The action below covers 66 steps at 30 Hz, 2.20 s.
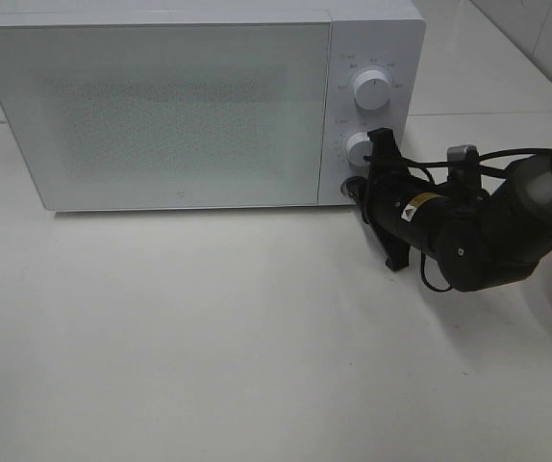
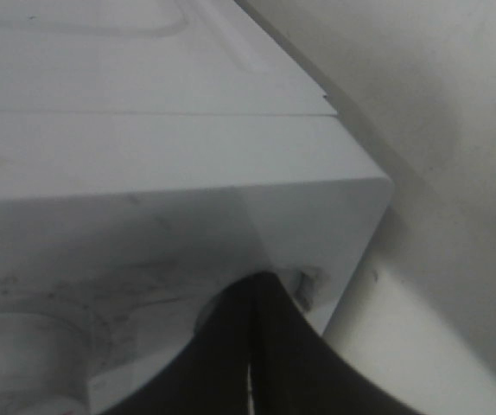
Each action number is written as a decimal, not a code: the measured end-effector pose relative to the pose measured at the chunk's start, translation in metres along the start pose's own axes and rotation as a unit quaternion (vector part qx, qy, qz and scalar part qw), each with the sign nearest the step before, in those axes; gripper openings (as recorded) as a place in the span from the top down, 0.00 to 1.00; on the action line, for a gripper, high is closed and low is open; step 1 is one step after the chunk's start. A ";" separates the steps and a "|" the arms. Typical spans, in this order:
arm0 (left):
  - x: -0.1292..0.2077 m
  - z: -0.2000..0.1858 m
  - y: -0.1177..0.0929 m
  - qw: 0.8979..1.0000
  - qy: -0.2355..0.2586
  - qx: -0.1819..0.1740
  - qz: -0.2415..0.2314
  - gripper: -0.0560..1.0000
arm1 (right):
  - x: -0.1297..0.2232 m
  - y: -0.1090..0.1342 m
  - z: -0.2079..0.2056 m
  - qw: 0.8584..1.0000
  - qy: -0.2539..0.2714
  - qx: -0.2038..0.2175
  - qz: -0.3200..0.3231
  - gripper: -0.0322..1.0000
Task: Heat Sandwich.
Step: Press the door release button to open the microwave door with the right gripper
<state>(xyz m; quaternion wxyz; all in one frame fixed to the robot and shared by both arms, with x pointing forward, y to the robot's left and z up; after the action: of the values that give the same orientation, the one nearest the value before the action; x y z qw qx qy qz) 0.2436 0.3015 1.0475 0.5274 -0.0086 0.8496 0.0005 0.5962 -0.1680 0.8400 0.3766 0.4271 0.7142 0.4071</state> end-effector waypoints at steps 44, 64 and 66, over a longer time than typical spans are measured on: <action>0.000 0.000 0.000 1.000 0.000 0.000 0.000 0.21 | 0.001 0.005 0.007 1.000 0.002 0.007 0.019 0.96; 0.000 0.000 0.000 1.000 0.000 0.000 0.000 0.21 | 0.001 0.005 0.007 1.000 0.005 0.007 0.015 0.96; 0.000 0.000 0.000 1.000 0.000 0.000 0.000 0.21 | 0.002 0.005 0.007 1.000 0.009 0.006 0.012 0.96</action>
<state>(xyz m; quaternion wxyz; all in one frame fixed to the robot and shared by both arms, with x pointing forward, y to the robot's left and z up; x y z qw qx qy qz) 0.2436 0.3015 1.0475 0.5274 -0.0086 0.8496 0.0005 0.6033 -0.1629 0.8417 0.3630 0.4340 0.7147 0.4111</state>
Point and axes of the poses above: a point on each arm's last joint axis where the gripper is mounted, z pointing out along that axis toward the gripper, y along the wrist's bending axis when the last joint is at zero, x = y × z, the point moved 1 cm from there along z, pointing out along that axis toward the gripper, and after that the axes turned 5 degrees about -z, right-handed, at the moved point
